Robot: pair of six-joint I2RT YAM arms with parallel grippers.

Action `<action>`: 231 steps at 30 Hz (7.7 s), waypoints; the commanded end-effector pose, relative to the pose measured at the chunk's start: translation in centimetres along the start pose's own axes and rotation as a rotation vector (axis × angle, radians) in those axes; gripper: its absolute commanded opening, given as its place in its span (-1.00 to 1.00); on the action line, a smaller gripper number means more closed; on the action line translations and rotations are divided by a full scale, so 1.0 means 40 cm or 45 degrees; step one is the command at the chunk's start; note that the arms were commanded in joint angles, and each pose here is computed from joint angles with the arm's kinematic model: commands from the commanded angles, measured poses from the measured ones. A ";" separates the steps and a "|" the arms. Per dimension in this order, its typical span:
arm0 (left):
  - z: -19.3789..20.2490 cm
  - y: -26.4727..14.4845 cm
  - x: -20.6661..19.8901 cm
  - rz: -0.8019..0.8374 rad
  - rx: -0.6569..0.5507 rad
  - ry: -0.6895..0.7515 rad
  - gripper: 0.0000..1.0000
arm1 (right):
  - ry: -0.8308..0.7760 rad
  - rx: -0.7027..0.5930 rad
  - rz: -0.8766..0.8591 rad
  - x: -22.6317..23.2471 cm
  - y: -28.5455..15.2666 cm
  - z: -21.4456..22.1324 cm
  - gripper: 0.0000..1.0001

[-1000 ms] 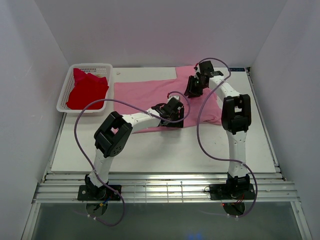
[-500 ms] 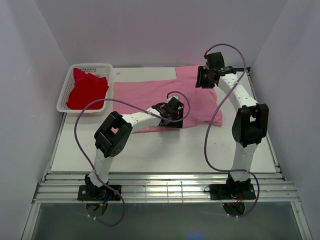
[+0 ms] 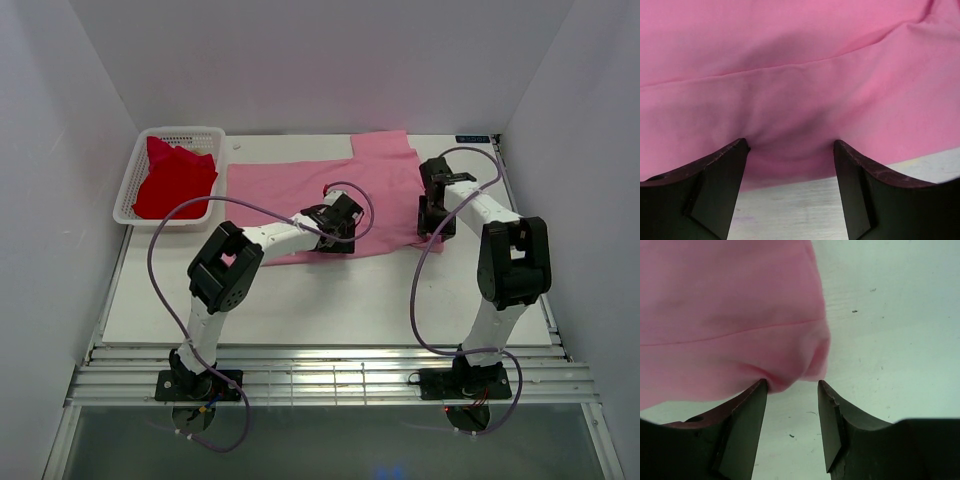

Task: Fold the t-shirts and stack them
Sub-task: Fold the flattened tshirt in 1/3 of the way, then grap the side of the flattened tshirt furthest away from the robot with both arms

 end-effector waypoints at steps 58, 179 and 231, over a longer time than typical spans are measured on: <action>0.064 -0.061 0.224 -0.313 0.059 -0.132 0.61 | -0.172 -0.122 0.688 -0.177 0.022 -0.024 -0.51; -0.277 -0.036 0.686 -0.255 -0.166 -0.308 0.63 | 0.003 -0.148 -0.473 0.063 -0.086 -0.364 0.16; -0.213 0.156 0.762 -0.448 -0.027 -0.448 0.61 | 0.073 -0.191 -0.872 0.187 0.322 -0.431 -0.17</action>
Point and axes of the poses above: each gripper's point midway between its finger pads, its own y axis out along the fingers, its own x axis along the line the jaws close on, z = x × y, the point moved 10 cm from there along -y, back along the fingers, and after that the axes turned 15 degrees about y, right-handed, at the moved point
